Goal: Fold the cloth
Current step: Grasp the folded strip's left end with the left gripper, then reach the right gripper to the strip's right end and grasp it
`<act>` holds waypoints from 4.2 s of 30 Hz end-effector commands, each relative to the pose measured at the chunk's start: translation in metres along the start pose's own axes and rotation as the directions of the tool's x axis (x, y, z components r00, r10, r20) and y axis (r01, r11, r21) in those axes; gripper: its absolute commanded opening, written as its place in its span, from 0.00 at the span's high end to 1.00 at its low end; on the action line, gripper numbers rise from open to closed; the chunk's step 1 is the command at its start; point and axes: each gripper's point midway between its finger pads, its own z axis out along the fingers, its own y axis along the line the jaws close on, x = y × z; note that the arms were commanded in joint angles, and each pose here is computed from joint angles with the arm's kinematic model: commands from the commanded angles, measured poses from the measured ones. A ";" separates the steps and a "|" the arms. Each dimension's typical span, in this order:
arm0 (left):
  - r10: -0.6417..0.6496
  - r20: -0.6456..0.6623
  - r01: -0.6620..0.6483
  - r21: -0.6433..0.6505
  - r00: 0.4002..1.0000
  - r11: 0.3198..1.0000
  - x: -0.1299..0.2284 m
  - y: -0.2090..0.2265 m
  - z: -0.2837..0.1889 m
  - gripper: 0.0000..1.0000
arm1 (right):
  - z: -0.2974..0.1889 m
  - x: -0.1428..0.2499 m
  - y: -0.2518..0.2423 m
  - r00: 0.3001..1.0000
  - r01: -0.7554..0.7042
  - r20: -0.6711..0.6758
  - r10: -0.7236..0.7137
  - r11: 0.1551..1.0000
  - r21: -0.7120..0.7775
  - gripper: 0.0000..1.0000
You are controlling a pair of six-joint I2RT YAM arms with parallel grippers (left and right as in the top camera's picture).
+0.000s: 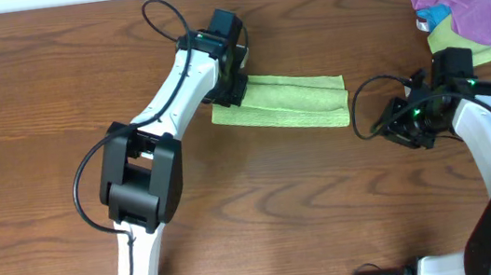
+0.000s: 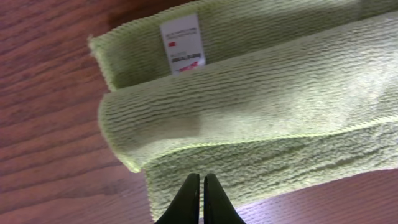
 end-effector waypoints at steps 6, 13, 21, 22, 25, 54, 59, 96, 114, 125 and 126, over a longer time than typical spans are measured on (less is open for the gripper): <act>0.008 0.092 -0.007 -0.020 0.996 1.000 -0.020 -0.001 -0.019 0.94 | -0.002 0.001 0.000 1.000 0.010 0.005 -0.010 1.000 -0.001 0.92; 0.032 0.171 -0.017 -0.089 0.985 0.996 -0.040 0.010 -0.022 0.94 | -0.002 0.003 0.000 1.000 0.008 -0.001 -0.008 1.000 -0.004 0.98; 0.056 0.115 -0.045 -0.092 0.992 0.995 -0.030 0.011 -0.007 0.94 | -0.002 0.000 0.003 1.000 0.013 0.009 -0.013 1.000 -0.019 0.43; 0.055 0.111 -0.045 -0.092 0.992 0.995 -0.028 0.011 -0.007 0.94 | -0.002 -0.001 0.004 1.000 0.014 0.012 -0.014 1.000 -0.024 0.35; 0.058 0.095 -0.049 -0.091 0.994 0.995 -0.025 0.011 -0.006 0.94 | -0.003 -0.004 0.008 1.000 0.020 0.022 -0.019 0.999 -0.047 0.18; 0.037 -0.068 -0.044 -0.102 0.997 0.994 0.012 0.026 0.045 0.94 | -0.003 -0.001 0.012 1.000 0.012 0.009 -0.011 0.998 -0.068 0.15; -0.029 -0.152 0.012 -0.114 0.988 0.993 0.042 0.045 0.056 0.94 | -0.003 0.001 0.011 1.000 0.009 0.003 -0.009 0.998 -0.066 0.15; -0.131 -0.260 0.118 -0.064 0.957 0.991 0.072 0.046 0.050 0.94 | 0.064 -0.056 0.086 0.998 0.055 0.006 -0.060 0.864 -0.501 0.22; -0.130 -0.248 0.124 -0.038 0.960 0.992 0.068 0.042 0.051 0.94 | 0.086 -0.043 0.077 0.992 0.028 -0.093 -0.081 0.881 -0.473 0.28; -0.126 -0.237 0.127 -0.012 0.963 0.992 0.065 0.038 0.052 0.94 | 0.111 -0.038 0.070 0.989 0.001 -0.134 -0.069 0.892 -0.452 0.29; -0.124 -0.237 0.125 -0.011 0.964 0.992 0.065 0.038 0.052 0.94 | 0.115 -0.037 0.071 0.988 -0.002 -0.140 -0.070 0.890 -0.456 0.29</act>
